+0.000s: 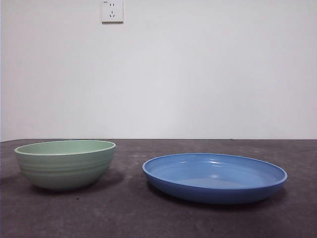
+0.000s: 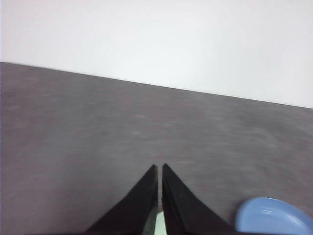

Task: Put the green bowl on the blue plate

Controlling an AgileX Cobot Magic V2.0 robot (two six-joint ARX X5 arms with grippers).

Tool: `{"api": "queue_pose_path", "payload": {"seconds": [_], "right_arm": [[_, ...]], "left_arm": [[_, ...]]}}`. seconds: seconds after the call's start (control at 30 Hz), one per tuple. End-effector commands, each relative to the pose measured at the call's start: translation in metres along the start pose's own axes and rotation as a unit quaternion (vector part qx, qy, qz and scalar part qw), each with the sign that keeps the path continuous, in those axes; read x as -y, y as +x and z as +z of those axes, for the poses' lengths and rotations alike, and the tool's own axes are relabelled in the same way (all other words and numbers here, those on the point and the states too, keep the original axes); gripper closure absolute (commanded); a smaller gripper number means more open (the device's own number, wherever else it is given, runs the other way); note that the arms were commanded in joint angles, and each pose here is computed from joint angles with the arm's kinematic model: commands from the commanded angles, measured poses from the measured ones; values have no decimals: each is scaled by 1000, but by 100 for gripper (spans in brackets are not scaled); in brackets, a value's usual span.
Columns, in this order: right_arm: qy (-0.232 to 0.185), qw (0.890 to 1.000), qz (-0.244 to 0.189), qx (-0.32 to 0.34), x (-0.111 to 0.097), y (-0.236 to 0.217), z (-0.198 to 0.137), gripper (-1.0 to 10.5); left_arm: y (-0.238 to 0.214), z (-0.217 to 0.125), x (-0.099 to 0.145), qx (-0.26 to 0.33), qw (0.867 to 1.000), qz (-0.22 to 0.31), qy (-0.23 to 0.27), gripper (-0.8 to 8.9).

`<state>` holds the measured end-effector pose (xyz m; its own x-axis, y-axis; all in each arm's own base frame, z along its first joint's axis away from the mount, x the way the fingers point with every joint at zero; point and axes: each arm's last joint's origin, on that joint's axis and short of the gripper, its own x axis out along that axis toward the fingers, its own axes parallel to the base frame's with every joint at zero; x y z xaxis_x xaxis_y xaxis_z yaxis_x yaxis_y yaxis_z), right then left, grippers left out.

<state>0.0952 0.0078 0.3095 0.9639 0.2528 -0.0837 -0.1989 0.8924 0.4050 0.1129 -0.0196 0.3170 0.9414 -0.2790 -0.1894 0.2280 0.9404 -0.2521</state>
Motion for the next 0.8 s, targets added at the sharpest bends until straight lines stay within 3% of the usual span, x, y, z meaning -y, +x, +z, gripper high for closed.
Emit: {"api": "queue_pose_path", "payload": {"seconds": [0.03, 0.2, 0.4, 0.6, 0.8], "right_arm": [[-9, 999, 34, -26, -9, 7, 19, 934], [-26, 992, 85, -95, -19, 21, 42, 934], [-50, 973, 143, -175, -28, 35, 58, 934], [-83, 955, 185, -217, -40, 39, 62, 934], [-113, 942, 214, -234, -48, 37, 56, 933]], "left_arm": [[6, 20, 7, -25, 999, -43, -6, 798], [16, 44, 16, -72, 992, -99, -10, 798], [25, 63, 27, -114, 979, -169, 8, 798], [31, 67, 36, -142, 964, -225, 19, 796], [33, 65, 40, -151, 959, -239, 21, 785]]}}
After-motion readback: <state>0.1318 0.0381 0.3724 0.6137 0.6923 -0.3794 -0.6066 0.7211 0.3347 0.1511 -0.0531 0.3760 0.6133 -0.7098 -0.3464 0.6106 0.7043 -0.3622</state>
